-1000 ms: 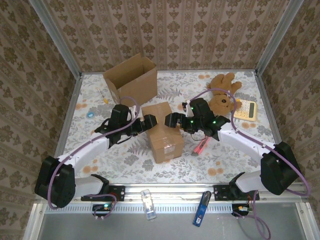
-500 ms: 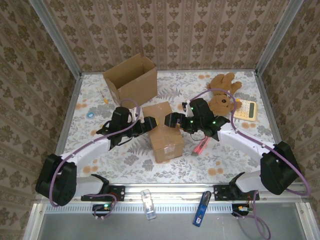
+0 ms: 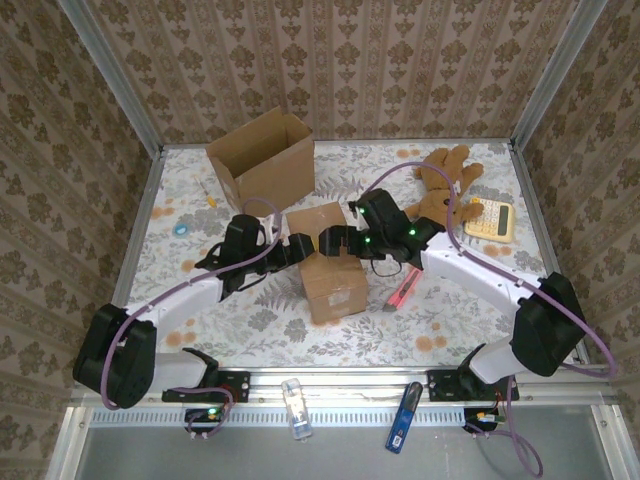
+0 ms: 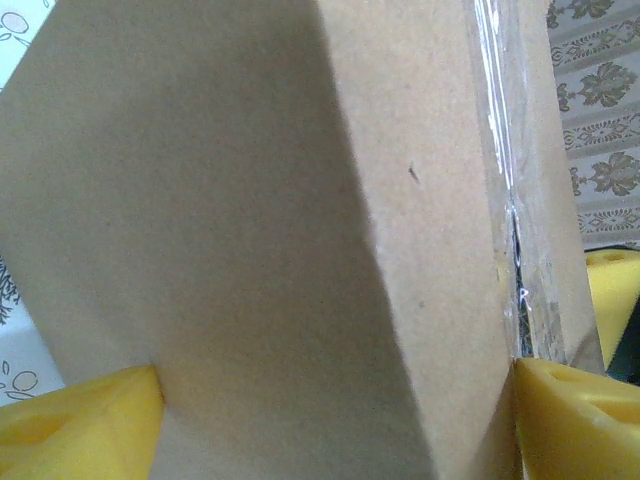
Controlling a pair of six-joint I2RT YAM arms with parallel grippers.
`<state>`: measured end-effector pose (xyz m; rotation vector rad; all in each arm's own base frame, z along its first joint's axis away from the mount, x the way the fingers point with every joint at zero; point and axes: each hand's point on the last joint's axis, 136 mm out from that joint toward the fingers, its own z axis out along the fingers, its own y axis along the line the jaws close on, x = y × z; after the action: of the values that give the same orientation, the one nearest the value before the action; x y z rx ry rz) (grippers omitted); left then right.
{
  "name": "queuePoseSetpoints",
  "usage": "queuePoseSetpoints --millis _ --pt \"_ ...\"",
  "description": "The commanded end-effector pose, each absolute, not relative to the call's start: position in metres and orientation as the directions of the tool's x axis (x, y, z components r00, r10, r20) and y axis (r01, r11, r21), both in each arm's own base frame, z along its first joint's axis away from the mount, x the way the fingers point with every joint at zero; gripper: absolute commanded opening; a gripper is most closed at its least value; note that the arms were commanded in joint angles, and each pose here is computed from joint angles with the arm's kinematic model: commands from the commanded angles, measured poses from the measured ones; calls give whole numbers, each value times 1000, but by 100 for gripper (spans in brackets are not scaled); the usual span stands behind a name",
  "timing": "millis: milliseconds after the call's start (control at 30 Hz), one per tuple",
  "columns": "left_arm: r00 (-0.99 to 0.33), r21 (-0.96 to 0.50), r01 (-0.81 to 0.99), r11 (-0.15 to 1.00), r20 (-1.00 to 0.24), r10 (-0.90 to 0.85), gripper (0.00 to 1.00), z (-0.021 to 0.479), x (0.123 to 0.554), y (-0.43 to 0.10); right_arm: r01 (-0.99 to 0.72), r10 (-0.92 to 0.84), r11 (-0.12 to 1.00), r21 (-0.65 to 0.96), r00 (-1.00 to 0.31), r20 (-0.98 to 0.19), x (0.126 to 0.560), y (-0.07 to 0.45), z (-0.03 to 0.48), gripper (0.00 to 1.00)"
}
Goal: Unpack the express box
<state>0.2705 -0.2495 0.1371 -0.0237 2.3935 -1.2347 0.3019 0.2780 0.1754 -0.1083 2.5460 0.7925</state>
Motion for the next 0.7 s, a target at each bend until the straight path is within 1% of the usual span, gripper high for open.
queuePoseSetpoints --millis 0,167,433,533,667 --pt "-943 -717 58 695 -269 -198 86 86 252 -233 -213 -5 895 391 -884 -468 302 268 165 100" --pt "-943 -717 61 694 -269 -196 86 86 251 -234 -217 -52 924 315 -886 -460 303 269 157 100" --pt "-943 -721 62 690 -269 -197 87 87 251 -234 -201 -107 967 156 -878 -466 307 257 147 100" --pt "-943 -722 61 690 -269 -198 87 87 252 -234 -199 -138 977 83 -875 -464 308 251 143 100" --pt "-942 -726 62 685 -269 -200 88 88 252 -235 -196 -163 980 29 -878 -450 307 247 136 99"
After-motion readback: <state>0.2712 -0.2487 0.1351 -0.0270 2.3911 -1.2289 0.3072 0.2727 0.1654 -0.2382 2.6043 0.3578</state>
